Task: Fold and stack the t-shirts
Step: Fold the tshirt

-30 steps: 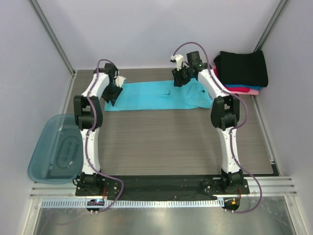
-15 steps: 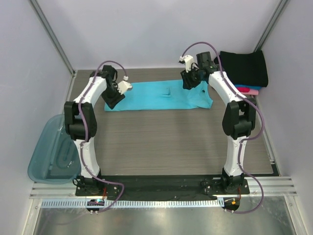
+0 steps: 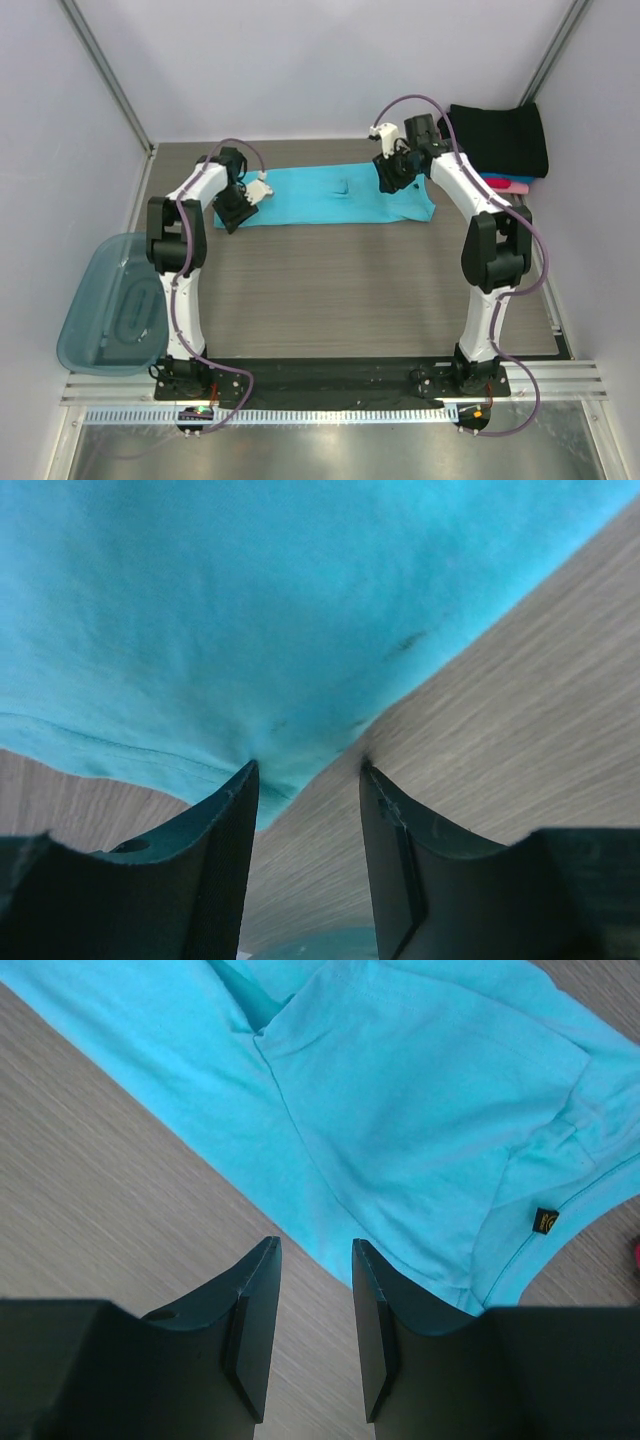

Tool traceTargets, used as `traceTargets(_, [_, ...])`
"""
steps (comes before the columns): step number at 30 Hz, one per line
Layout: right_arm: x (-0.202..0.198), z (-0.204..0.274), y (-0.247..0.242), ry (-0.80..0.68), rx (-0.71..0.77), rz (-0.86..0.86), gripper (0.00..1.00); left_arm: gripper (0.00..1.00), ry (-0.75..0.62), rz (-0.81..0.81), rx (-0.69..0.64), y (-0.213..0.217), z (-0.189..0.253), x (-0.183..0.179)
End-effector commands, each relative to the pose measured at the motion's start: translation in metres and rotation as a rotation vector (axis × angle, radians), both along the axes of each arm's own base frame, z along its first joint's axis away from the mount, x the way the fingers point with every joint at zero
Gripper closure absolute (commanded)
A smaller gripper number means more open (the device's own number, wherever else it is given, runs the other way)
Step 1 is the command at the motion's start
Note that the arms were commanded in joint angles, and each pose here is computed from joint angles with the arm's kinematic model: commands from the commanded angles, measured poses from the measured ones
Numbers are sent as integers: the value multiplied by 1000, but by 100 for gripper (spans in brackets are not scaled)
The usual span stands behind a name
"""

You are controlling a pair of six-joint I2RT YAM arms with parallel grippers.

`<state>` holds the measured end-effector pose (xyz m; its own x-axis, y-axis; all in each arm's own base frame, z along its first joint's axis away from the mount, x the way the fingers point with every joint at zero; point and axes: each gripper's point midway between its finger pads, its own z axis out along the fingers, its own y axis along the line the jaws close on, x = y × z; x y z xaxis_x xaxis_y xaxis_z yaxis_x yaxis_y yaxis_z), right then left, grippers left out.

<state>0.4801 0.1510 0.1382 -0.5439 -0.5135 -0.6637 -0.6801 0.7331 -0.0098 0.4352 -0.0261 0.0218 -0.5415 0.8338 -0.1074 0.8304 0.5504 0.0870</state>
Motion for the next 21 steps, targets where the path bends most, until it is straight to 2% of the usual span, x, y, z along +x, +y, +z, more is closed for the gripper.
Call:
traceTargets(1, [-7,35,-2,-85,0,11,59,54,-86,-7,56,10,6,20])
traceTargets(7, [-16,42,-6,-94,-9,10,59,57,-165,8,105,19,6,38])
traceTargets(12, [-26,44,-11,-98,-30,11,59,65,-81,-4,101,18,-3,22])
traceTargets(15, [-31,43,-17,-104,-60,13,59,75,-18,-7,102,19,-12,4])
traceTargets(16, [-33,47,-19,-116,-66,13,59,84,-6,-7,100,19,-12,0])
traceTargets(19, [-39,45,-27,-120,-94,0,59,100,38,17,76,14,-5,-15])
traceTargets(21, [-40,40,-36,-105,-89,-28,59,100,78,32,45,6,12,-33])
